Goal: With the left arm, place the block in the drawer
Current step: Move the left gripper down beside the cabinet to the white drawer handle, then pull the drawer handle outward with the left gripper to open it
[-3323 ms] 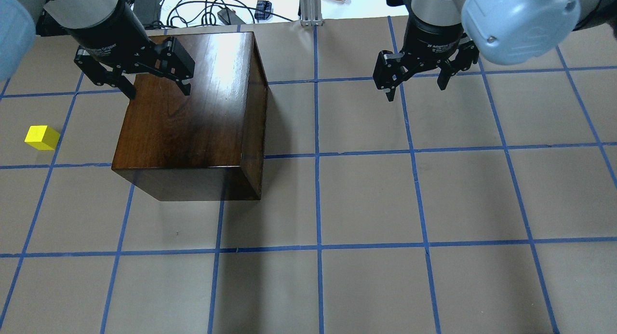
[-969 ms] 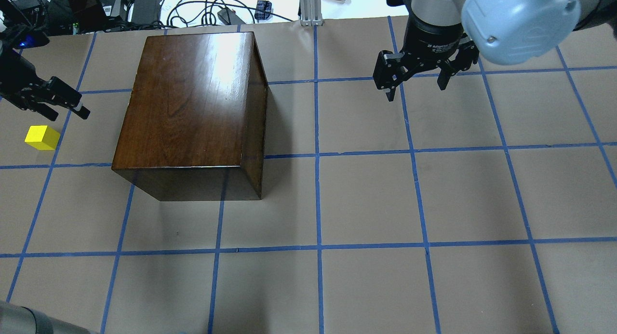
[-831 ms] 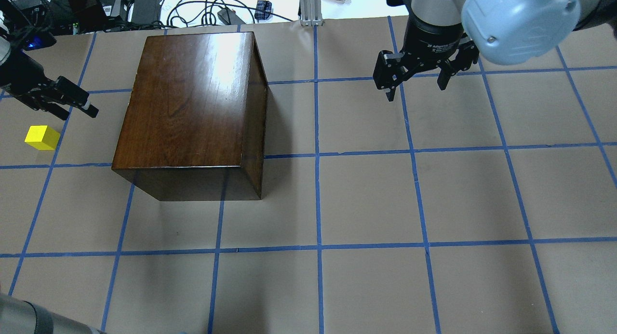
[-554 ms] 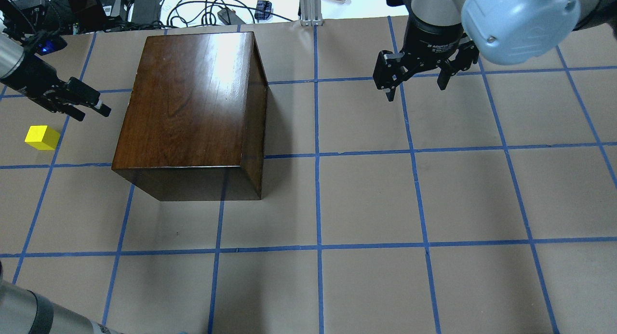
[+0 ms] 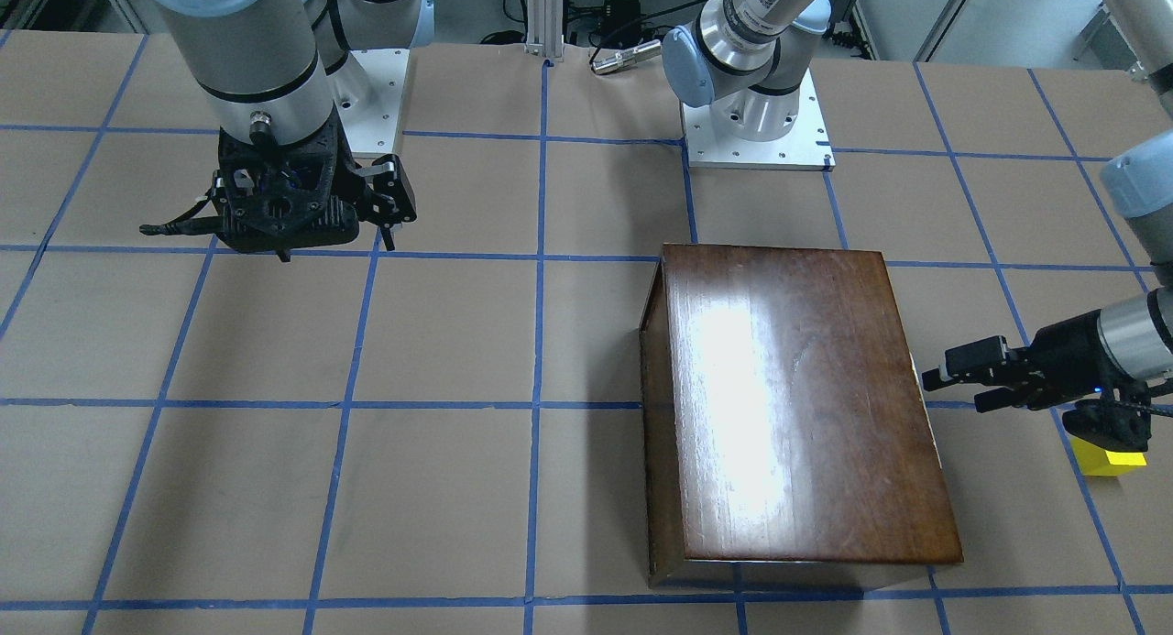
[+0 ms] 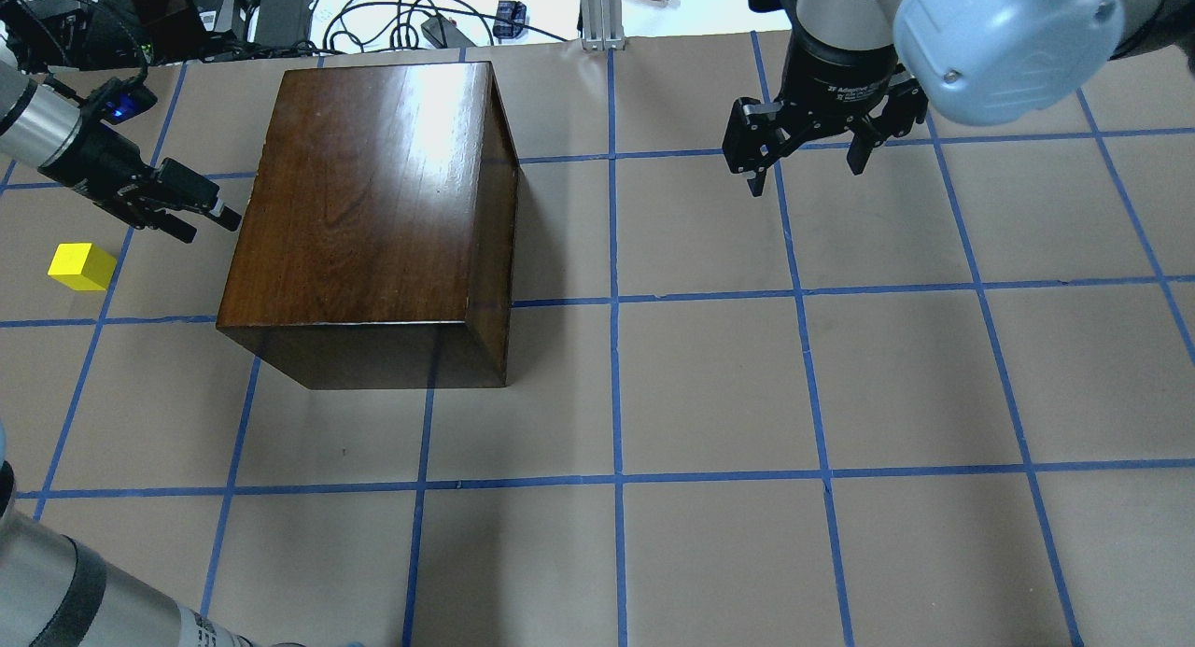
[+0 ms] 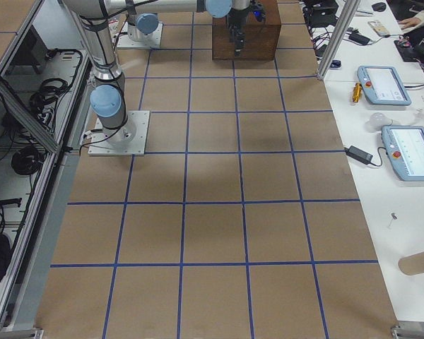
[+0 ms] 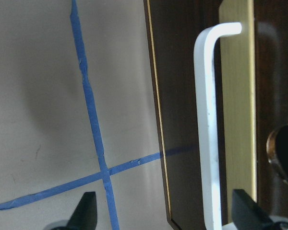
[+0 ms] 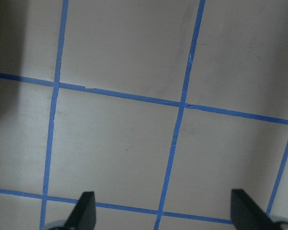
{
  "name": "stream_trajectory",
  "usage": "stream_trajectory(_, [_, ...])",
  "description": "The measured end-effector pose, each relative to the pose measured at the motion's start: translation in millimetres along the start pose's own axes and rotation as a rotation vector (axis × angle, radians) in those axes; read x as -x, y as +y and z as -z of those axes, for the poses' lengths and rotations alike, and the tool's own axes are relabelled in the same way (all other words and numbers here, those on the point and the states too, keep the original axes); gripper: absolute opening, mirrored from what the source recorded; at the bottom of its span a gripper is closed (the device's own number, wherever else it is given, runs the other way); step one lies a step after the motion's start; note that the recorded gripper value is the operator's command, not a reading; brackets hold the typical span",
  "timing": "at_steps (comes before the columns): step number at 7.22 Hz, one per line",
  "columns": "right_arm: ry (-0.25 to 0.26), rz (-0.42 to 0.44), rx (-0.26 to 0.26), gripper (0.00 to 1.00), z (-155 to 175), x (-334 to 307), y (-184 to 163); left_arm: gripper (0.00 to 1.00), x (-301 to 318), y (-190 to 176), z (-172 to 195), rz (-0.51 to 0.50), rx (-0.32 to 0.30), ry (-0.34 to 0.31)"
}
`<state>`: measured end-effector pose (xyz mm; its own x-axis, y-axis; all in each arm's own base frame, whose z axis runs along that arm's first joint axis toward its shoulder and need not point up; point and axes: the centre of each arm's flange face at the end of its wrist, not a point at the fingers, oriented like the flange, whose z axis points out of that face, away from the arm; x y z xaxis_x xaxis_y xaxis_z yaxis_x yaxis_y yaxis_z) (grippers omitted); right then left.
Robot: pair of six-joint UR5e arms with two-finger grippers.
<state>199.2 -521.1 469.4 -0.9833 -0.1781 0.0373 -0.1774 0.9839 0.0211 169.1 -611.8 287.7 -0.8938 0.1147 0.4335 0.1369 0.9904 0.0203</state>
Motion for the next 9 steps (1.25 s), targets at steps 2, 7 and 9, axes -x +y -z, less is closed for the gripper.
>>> stream_trajectory(2, [0.000,0.001,0.000,1.00,0,0,0,1.00,5,-5,-11,0.007,-0.010,0.034])
stream_trajectory(7, [0.000,0.001,0.000,1.00,0,0,0,1.00,13,-12,-24,0.007,-0.014,0.045])
stream_trajectory(9, [0.000,0.001,0.000,1.00,0,0,0,1.00,15,-13,-20,0.001,-0.020,0.036])
